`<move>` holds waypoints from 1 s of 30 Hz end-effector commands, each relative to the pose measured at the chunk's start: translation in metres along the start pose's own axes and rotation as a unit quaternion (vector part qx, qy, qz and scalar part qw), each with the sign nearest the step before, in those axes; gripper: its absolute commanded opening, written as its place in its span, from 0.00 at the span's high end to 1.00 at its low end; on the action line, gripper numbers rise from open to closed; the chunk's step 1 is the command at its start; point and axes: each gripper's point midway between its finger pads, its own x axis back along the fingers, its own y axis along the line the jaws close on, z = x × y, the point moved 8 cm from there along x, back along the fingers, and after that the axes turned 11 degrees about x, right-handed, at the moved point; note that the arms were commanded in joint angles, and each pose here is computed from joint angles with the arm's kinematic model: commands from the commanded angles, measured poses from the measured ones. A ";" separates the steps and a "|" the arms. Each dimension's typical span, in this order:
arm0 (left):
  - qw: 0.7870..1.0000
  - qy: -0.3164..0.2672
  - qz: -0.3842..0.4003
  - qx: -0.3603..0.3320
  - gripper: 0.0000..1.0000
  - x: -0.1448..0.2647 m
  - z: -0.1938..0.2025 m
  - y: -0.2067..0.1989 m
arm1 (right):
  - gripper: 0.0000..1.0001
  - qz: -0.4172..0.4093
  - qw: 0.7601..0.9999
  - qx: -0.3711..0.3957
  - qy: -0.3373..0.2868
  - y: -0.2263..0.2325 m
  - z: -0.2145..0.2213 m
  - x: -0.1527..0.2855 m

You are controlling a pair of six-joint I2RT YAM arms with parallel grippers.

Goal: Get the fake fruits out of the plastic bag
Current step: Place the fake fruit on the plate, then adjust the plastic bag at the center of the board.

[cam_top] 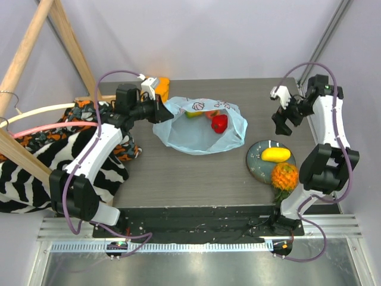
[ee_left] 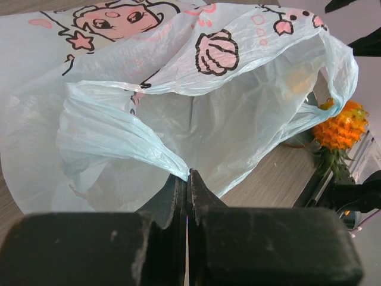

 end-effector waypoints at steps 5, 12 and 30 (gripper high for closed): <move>0.998 -0.043 0.036 0.023 1.00 0.004 -0.020 -0.016 | 0.04 0.025 0.978 0.130 -0.159 0.078 -0.165 0.025; 0.997 -0.053 0.042 0.041 1.00 0.006 -0.023 -0.021 | 0.16 0.035 0.961 0.088 -0.261 0.117 -0.243 -0.029; 0.991 -0.060 0.115 -0.022 1.00 0.096 0.013 -0.076 | 0.23 0.254 0.961 -0.066 -0.090 0.056 -0.224 -0.099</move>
